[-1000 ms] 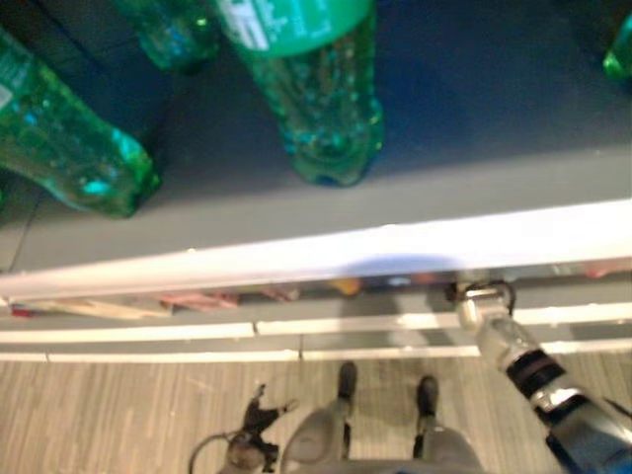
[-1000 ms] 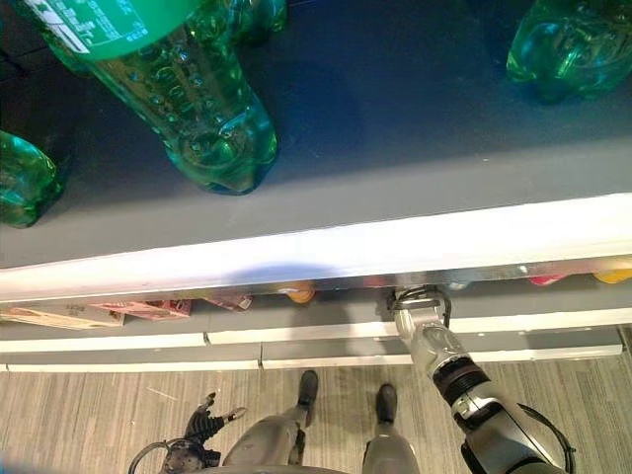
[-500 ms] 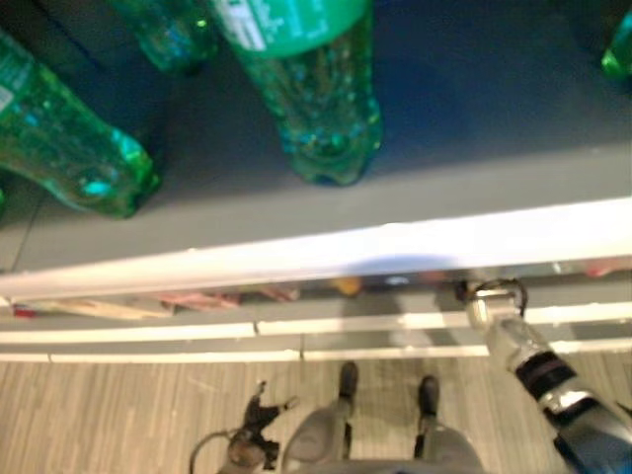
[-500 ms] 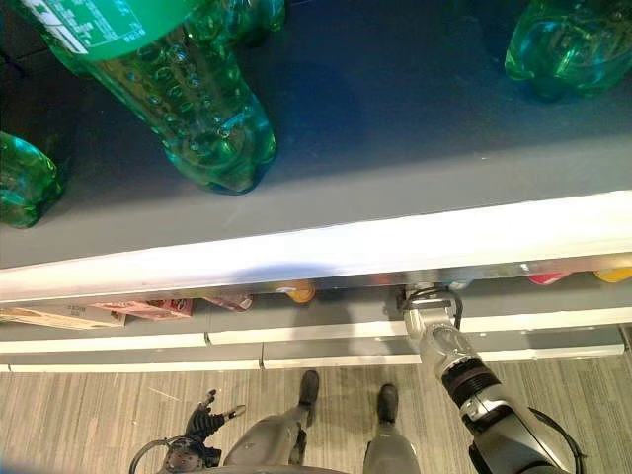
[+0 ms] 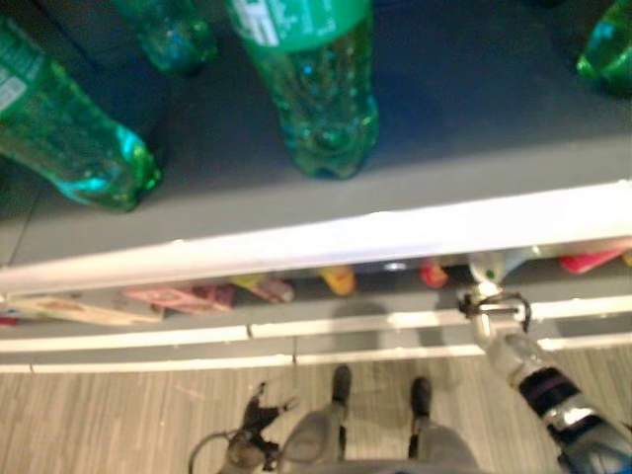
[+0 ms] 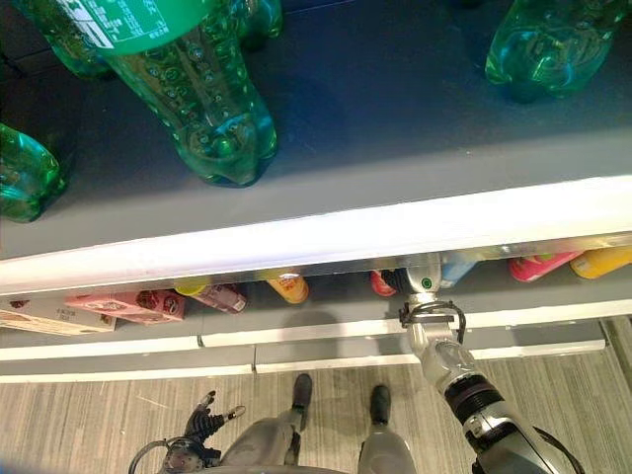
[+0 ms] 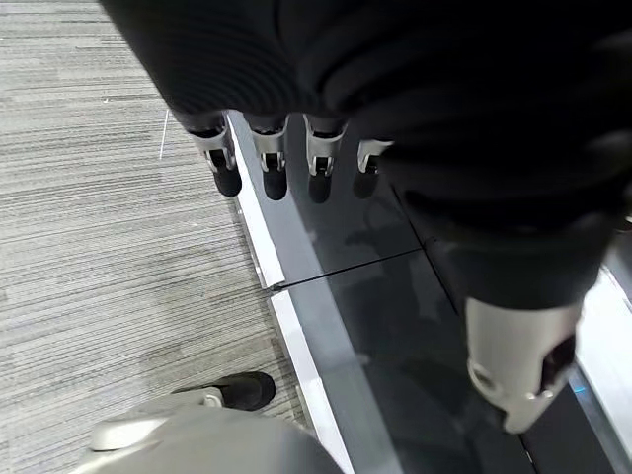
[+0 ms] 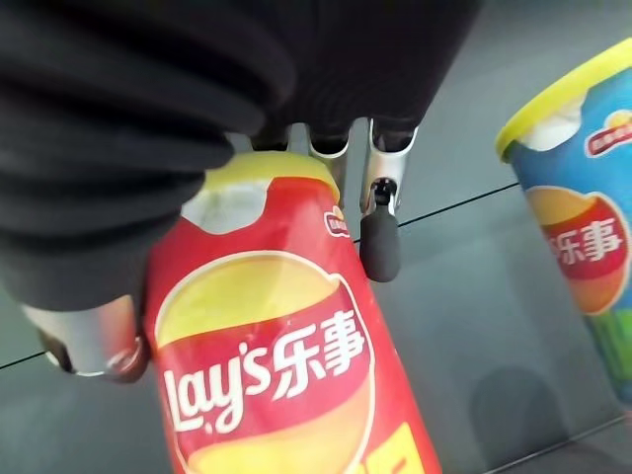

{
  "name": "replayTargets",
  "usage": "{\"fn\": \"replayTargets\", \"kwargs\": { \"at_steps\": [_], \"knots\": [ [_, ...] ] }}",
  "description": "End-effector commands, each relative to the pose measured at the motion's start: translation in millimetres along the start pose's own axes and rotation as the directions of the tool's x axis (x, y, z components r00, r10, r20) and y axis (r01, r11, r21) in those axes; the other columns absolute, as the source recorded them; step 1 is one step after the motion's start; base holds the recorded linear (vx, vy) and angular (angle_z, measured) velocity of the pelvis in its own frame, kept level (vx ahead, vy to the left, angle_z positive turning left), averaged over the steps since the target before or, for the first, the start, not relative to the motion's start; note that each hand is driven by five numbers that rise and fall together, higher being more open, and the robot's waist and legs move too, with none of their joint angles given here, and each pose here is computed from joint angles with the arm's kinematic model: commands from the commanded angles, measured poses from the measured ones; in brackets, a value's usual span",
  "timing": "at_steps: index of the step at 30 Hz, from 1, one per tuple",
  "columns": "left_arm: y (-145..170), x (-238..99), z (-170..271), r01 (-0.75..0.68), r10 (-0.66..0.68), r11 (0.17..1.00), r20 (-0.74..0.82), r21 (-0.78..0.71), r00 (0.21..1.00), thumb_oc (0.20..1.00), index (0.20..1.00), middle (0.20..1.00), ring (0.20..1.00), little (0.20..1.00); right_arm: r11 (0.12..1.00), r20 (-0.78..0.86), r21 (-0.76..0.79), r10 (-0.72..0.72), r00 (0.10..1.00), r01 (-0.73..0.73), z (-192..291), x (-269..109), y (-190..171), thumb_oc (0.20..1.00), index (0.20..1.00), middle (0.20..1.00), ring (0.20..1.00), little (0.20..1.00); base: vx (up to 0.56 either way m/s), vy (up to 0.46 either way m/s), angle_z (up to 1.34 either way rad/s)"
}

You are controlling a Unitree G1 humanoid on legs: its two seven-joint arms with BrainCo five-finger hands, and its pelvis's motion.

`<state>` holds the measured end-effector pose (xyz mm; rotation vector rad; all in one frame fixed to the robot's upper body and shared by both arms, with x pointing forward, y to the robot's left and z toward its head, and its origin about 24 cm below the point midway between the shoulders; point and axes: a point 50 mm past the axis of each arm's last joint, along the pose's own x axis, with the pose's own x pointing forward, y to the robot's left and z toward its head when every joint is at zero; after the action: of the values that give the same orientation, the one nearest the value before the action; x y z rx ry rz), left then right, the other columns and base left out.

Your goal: Put the goods on the table back onto the shelves and tidy them up.

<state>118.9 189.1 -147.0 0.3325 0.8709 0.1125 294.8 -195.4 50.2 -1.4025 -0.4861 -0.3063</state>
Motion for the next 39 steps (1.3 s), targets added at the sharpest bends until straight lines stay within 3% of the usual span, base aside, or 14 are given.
{"fn": "replayTargets", "kwargs": {
  "at_steps": [1,17,39],
  "knots": [
    [6,3,1,-0.013,0.013,0.997,0.012,0.078,1.000,1.000,1.000,1.000,1.000,1.000,0.999,0.060,0.034,0.021,0.998,-0.023,15,-7,5,0.200,0.200,0.200,0.200,0.200,-0.01,0.017,-0.06],
    [6,-2,-12,-0.016,0.018,0.998,-0.030,0.062,0.999,1.000,1.000,1.000,1.000,1.000,0.971,0.149,0.166,0.146,0.978,-0.170,56,-24,26,0.200,0.200,0.200,0.200,0.200,0.00,0.003,-0.03],
    [5,0,-2,-0.016,0.012,0.992,0.031,0.122,0.999,1.000,1.000,1.000,1.000,1.000,0.989,0.193,0.128,0.054,0.980,-0.079,66,13,18,0.200,0.200,0.200,0.200,0.200,0.00,0.000,0.02]
  ]
}}
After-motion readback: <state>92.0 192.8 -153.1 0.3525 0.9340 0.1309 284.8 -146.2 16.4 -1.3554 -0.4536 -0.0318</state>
